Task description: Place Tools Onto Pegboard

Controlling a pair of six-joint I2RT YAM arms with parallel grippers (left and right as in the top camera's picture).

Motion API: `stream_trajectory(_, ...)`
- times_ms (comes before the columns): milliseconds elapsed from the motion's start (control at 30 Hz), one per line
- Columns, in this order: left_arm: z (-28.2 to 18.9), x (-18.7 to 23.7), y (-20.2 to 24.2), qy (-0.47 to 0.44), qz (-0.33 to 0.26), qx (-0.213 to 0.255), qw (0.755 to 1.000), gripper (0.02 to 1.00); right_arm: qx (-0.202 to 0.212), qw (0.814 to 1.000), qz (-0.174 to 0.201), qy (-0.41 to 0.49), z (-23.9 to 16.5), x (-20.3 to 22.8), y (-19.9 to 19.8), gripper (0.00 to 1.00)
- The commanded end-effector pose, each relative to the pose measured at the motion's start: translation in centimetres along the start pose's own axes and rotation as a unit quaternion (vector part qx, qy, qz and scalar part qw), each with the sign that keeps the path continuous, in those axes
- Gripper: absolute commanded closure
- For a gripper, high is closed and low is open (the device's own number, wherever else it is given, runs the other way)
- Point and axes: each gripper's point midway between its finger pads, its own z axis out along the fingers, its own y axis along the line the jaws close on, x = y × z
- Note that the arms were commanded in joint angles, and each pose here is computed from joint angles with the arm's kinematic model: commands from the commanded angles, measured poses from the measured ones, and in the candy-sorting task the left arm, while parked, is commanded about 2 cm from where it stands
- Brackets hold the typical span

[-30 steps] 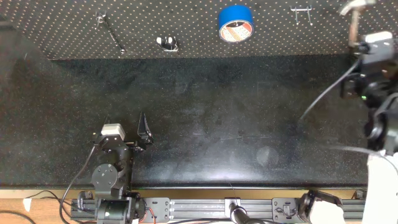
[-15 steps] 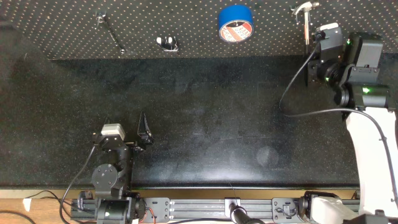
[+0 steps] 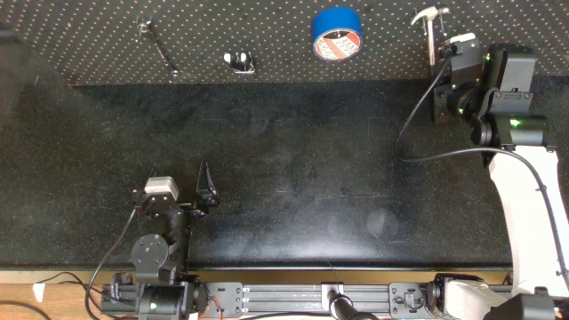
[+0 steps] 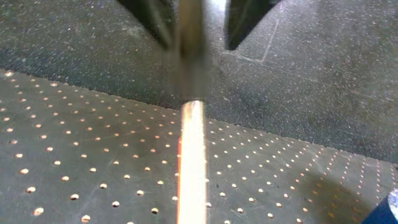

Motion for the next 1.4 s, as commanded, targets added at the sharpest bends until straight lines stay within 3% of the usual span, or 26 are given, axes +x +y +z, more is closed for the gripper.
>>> stream_trajectory(33,0.0,0.1,0.1,0.001,0.006,-0.001,1.000,0.023,0.002,1.000,0.000,-0.001,-1.0,0.7,0.5,0.009)
stream_trajectory(167,0.0,0.1,0.1,0.001,0.006,0.000,1.000,0.023,0.032,0.999,-0.007,-0.019,-3.2,4.4,1.1,0.007)
stream_trajectory(267,0.0,0.1,0.1,0.001,0.006,-0.001,1.000,0.023,0.042,0.994,-0.022,-0.097,-3.8,7.7,2.2,0.005)
stream_trajectory(400,0.0,0.1,0.1,0.001,0.006,0.000,1.000,0.023,0.058,0.964,-0.011,-0.258,-5.7,8.6,2.9,0.005)
stream_trajectory(500,0.0,0.1,0.1,0.001,0.006,0.000,1.000,0.023,0.043,0.939,0.035,-0.341,-6.8,10.2,3.6,0.005)
stream_trajectory(533,0.0,0.1,0.1,0.001,0.006,-0.001,1.000,0.025,0.035,0.935,0.055,-0.348,-6.8,10.8,3.7,0.003)
stream_trajectory(633,0.0,0.1,0.1,0.001,0.006,-0.001,1.000,0.020,0.029,0.930,0.046,-0.363,-7.5,10.5,4.4,0.003)
stream_trajectory(767,0.0,0.1,0.1,0.001,0.006,0.000,1.000,0.023,0.023,0.942,0.055,-0.329,-6.9,12.6,4.9,0.003)
stream_trajectory(867,0.0,0.1,0.1,0.001,0.006,0.000,1.000,0.023,0.033,0.936,0.024,-0.351,-7.8,12.0,5.0,0.003)
stream_trajectory(1400,0.0,0.1,0.1,0.001,0.006,0.000,1.000,0.023,0.033,0.935,0.025,-0.352,-7.8,11.9,5.0,0.001)
